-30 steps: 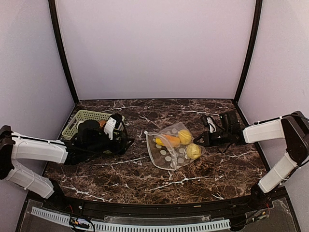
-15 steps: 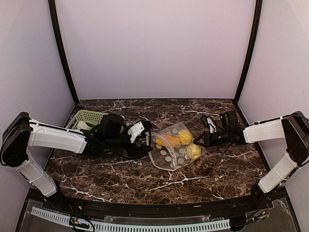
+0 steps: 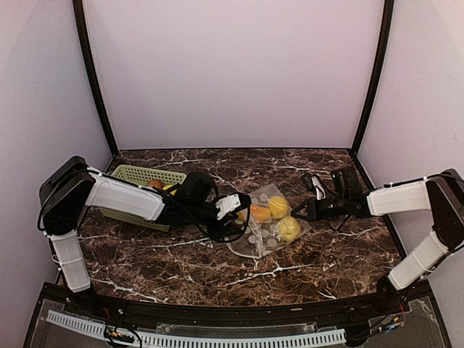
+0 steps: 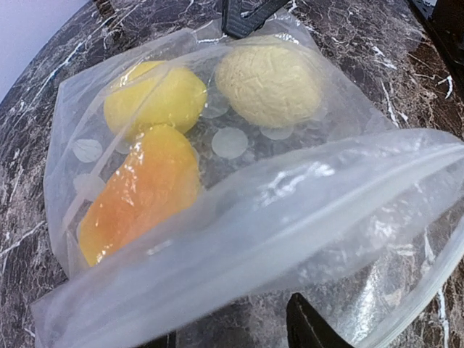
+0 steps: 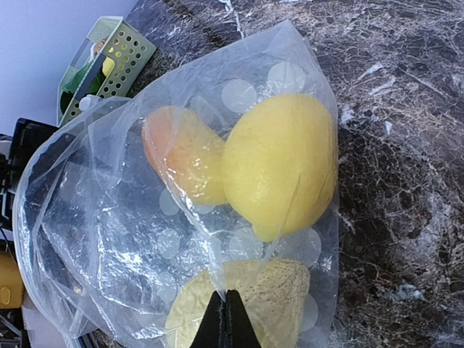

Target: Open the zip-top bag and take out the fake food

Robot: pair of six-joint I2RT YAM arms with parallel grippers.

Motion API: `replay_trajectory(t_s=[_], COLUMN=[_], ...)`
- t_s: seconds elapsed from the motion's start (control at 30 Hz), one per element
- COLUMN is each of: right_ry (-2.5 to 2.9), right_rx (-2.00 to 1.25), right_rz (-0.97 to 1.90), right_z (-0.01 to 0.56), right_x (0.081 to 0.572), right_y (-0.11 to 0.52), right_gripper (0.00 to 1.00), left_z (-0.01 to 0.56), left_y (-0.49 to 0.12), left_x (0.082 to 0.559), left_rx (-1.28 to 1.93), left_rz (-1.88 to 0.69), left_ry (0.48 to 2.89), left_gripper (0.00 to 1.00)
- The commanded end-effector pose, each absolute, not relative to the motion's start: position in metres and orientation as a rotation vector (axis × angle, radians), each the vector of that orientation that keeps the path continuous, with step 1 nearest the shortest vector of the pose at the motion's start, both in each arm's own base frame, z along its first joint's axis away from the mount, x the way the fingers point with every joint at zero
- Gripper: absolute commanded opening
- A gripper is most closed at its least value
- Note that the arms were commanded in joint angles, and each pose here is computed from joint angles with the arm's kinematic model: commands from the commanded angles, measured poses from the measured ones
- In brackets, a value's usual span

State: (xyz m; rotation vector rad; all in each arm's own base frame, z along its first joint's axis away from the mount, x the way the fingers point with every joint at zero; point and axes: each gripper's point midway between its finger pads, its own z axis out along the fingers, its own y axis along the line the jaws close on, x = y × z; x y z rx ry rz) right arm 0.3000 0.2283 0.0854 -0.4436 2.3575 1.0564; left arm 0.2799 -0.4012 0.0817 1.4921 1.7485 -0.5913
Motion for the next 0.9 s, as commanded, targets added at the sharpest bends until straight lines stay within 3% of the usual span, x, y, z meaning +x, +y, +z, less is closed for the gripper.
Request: replay_trajectory(t_s=[0.0,0.27,0.43,0.87], right_ry=[2.343,2.343,2.337,2.436], right_rx=[-0.445,-0.521,-0.538,-0.548], right_rz=[1.132,1.173,1.160,1.175], right_z=[0.091,0.098,0.103,0.069], right_x=[0.286,0.266,0.263,0.240], right_y=[0.231,0.249,0.253,0.270], right_gripper=[0.00,0.00,0.00,0.00], left_z=[0.082,0.081,0.084,0.073], left_y=[-0.412,-0.419,-0.425,-0.459], left_x=[0.286,0.302,0.280,0.241], left_rx=[1.488,1.385,1.433,1.517], left_rz=[-0.594,-0.588,-0.710,-0.858], left_ry=[1.727,1.750,1.706,1.577], left_gripper=[0.52,0.68,0.75,0.76])
